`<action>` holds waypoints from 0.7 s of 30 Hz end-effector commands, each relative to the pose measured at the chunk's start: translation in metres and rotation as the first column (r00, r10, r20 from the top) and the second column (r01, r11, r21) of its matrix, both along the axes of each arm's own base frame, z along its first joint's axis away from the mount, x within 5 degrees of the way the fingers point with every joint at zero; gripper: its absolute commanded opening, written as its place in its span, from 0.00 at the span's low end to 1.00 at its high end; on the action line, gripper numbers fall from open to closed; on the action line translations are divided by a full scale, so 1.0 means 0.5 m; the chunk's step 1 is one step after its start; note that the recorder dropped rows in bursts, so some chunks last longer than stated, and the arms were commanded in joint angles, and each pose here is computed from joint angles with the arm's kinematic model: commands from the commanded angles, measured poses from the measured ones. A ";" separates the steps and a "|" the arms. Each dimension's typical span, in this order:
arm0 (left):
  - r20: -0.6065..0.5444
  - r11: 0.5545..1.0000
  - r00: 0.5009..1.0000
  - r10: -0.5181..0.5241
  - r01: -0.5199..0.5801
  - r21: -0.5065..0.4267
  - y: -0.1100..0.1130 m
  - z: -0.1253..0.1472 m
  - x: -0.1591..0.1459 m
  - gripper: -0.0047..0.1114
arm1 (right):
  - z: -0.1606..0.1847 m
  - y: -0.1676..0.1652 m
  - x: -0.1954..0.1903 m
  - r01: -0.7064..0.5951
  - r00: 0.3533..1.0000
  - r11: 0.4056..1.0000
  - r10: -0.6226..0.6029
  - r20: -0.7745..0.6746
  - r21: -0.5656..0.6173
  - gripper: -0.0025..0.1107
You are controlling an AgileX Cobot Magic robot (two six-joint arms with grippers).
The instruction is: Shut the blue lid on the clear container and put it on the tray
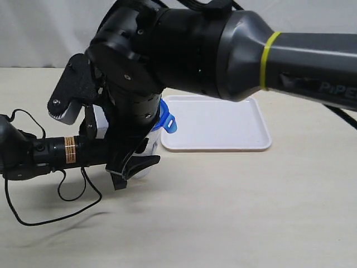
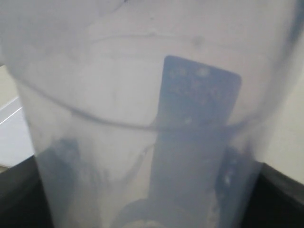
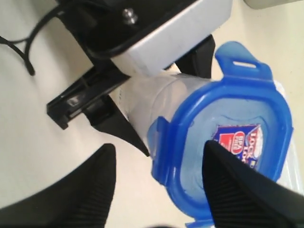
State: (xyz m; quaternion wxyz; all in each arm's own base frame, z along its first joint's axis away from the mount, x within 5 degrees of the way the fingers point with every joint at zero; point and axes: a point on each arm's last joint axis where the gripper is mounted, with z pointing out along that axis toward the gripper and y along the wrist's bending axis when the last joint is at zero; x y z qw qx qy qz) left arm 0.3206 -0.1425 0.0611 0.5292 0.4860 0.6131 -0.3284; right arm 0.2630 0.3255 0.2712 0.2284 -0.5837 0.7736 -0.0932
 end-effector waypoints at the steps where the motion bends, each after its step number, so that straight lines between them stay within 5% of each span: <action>1: 0.000 1.000 1.000 -0.018 0.018 -0.006 -0.005 0.001 -0.006 0.04 | 0.045 -0.009 -0.018 0.018 1.000 0.994 -0.015 -0.025 0.108 0.48; 7: 0.000 1.000 1.000 -0.018 0.018 -0.006 -0.005 0.001 -0.006 0.04 | 0.107 -0.031 -0.023 0.185 0.983 0.934 -0.179 -0.049 0.306 0.48; 10: 0.000 1.000 1.000 -0.016 0.016 -0.006 -0.005 0.001 -0.005 0.04 | 0.155 -0.082 -0.008 0.380 0.925 0.813 -0.344 -0.162 0.441 0.48; 13: -0.002 1.000 1.000 0.004 -0.004 -0.012 -0.004 0.002 -0.002 0.04 | 0.166 -0.133 0.002 0.523 0.850 0.689 -0.382 -0.362 0.502 0.47; 18: -0.002 1.000 1.000 0.011 -0.011 -0.013 -0.002 0.002 0.000 0.04 | 0.062 -0.187 0.005 0.744 0.653 0.506 -0.416 -0.633 0.435 0.32; 21: -0.002 1.000 1.000 0.011 -0.011 -0.013 -0.002 0.002 0.000 0.04 | 0.000 -0.204 0.019 0.782 0.622 0.402 -0.457 -0.636 0.476 0.32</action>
